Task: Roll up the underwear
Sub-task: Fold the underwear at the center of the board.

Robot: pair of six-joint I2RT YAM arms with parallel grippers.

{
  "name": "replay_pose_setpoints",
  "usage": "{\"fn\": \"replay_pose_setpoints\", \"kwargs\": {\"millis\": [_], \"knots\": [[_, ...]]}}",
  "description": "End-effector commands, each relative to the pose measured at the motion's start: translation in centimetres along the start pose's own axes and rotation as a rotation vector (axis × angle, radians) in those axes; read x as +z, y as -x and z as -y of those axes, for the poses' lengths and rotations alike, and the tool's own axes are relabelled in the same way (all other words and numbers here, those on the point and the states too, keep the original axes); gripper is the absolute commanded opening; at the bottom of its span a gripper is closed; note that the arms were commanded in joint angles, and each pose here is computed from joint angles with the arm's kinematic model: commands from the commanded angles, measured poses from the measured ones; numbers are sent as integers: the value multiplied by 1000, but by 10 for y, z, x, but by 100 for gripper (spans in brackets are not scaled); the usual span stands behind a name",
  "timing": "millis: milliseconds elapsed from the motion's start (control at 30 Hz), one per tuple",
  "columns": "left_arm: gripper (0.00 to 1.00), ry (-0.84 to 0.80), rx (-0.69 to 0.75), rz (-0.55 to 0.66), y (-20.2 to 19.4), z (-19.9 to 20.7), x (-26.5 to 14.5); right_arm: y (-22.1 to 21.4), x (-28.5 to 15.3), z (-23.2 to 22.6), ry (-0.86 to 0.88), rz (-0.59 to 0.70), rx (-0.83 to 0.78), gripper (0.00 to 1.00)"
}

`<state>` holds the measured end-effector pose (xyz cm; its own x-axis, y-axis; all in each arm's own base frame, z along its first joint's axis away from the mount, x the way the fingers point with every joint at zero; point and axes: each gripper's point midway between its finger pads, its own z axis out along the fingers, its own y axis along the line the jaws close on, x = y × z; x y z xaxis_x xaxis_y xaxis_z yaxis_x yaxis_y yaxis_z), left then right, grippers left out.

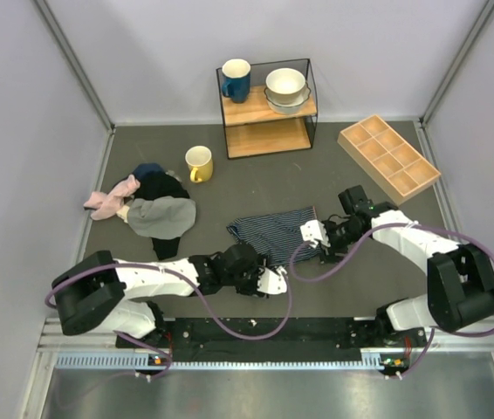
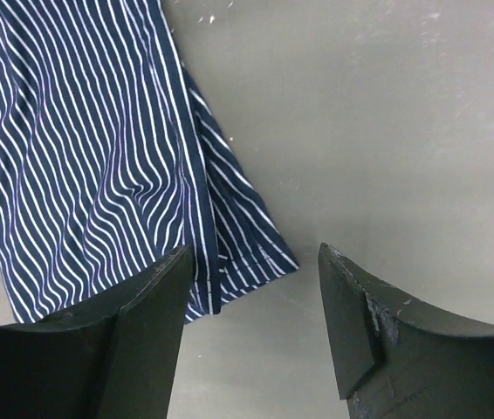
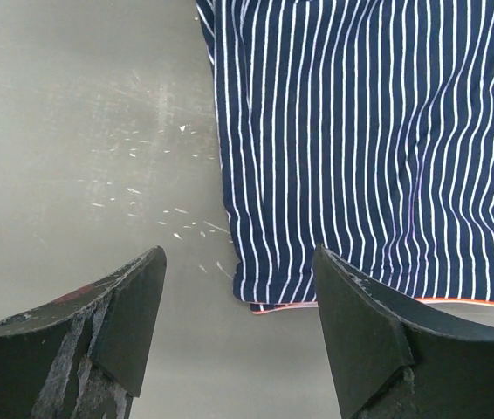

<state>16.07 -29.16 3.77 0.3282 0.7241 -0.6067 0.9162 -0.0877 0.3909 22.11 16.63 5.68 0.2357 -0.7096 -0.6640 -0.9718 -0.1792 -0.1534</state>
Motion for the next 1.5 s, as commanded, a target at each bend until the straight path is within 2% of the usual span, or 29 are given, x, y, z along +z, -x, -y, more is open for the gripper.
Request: {"fn": "replay_pose_setpoints", "kwargs": {"millis": [0,133,500,700,933,1000,1233,1467], "knots": [[65,103,36,-17,8,-26,2,6,3,-6,24,43,-80,69],[58,121,28,-108,-6,-29,4,1,8,-9,47,25,-105,64],[51,79,73,-159,-16,-19,12,-19,28,-7,76,-101,-153,57],[31,67,78,-161,-16,-18,14,-35,33,-7,82,-163,-140,52],[8,43,82,-173,-18,-14,13,-37,36,-4,82,-183,-126,37],[6,40,85,-175,-17,-14,12,-31,35,-1,69,-167,-116,37],[2,40,82,-166,-15,-14,8,-6,27,3,26,-82,-118,52],[2,34,81,-164,-15,-13,9,-13,30,5,34,-108,-108,54]]}}
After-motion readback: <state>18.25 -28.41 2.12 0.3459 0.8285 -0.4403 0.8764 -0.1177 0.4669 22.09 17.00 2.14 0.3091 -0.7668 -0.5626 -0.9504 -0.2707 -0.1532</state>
